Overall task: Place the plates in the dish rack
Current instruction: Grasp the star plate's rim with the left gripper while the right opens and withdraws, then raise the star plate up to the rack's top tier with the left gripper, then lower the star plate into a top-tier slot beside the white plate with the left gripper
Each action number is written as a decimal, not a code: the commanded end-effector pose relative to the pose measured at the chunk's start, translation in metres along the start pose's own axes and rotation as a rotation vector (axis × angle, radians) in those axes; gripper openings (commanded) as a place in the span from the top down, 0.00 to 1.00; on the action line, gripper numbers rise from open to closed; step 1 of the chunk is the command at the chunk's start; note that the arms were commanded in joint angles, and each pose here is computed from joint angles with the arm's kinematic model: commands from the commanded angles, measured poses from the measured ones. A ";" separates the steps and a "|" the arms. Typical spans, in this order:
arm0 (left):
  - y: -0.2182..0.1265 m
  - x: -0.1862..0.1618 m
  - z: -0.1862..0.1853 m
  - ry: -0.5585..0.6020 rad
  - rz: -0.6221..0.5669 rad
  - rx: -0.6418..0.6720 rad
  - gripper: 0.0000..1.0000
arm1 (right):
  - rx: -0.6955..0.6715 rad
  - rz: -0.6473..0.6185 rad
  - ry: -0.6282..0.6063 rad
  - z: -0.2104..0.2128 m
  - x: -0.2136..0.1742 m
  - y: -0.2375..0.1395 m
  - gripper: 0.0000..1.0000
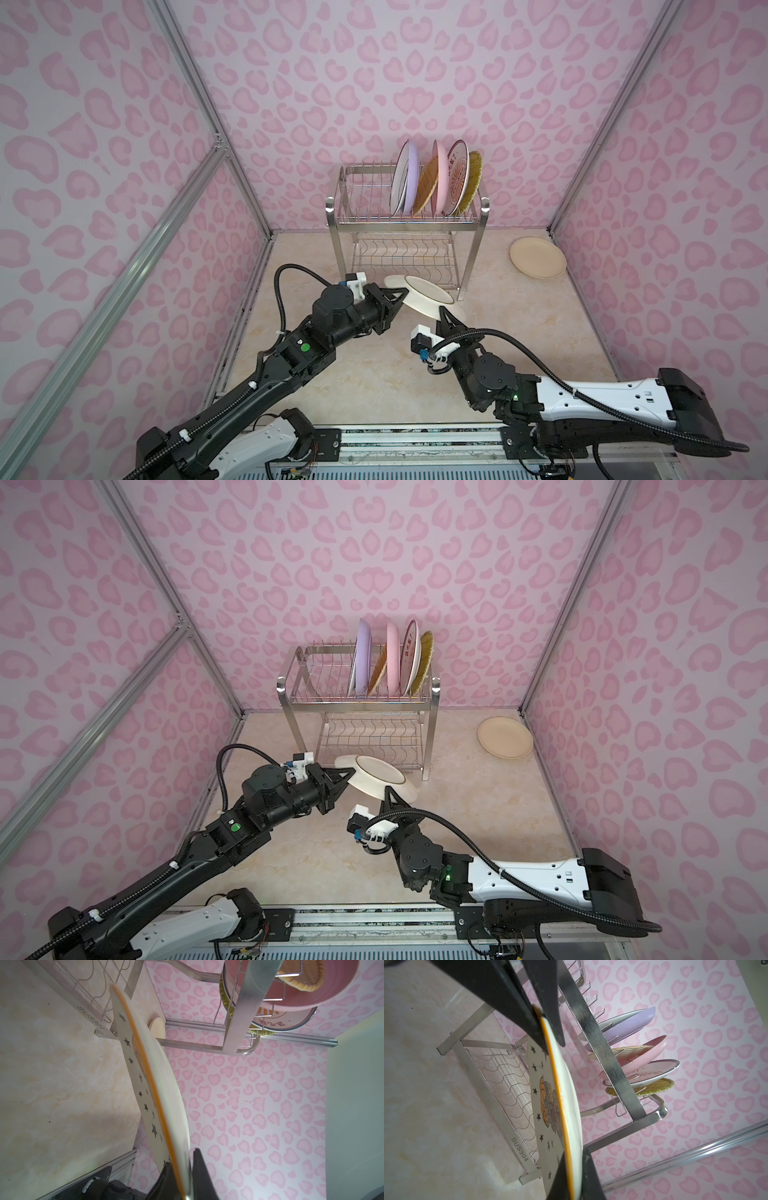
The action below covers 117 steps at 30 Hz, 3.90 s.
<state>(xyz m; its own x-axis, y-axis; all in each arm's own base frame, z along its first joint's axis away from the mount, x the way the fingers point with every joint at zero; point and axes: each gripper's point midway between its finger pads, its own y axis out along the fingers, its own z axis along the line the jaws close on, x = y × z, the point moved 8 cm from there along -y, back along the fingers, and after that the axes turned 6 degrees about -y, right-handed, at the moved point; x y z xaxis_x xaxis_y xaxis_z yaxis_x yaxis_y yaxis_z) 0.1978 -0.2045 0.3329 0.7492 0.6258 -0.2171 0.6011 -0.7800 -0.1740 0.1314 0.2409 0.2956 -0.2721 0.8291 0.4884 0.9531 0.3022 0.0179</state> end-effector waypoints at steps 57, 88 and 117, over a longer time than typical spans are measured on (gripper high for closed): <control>-0.177 -0.052 -0.217 1.407 -0.475 -0.377 0.96 | 0.713 -0.095 1.187 -0.025 -0.064 -0.025 0.01; -0.020 0.076 -0.317 1.310 -0.514 -0.411 0.96 | 0.693 -0.020 1.197 -0.008 -0.081 -0.027 0.01; 0.029 0.127 -0.277 1.259 -0.502 -0.260 0.96 | 0.692 0.011 1.206 0.001 -0.087 -0.026 0.01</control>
<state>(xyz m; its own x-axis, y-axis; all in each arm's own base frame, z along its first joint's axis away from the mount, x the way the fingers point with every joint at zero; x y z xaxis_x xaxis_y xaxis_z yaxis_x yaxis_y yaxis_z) 0.4003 -0.1555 0.5358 0.2586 0.5021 0.8252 0.8221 -0.5629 0.0849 0.1287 0.1607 0.2510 0.3549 0.0412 0.9340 0.5938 0.7617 -0.2592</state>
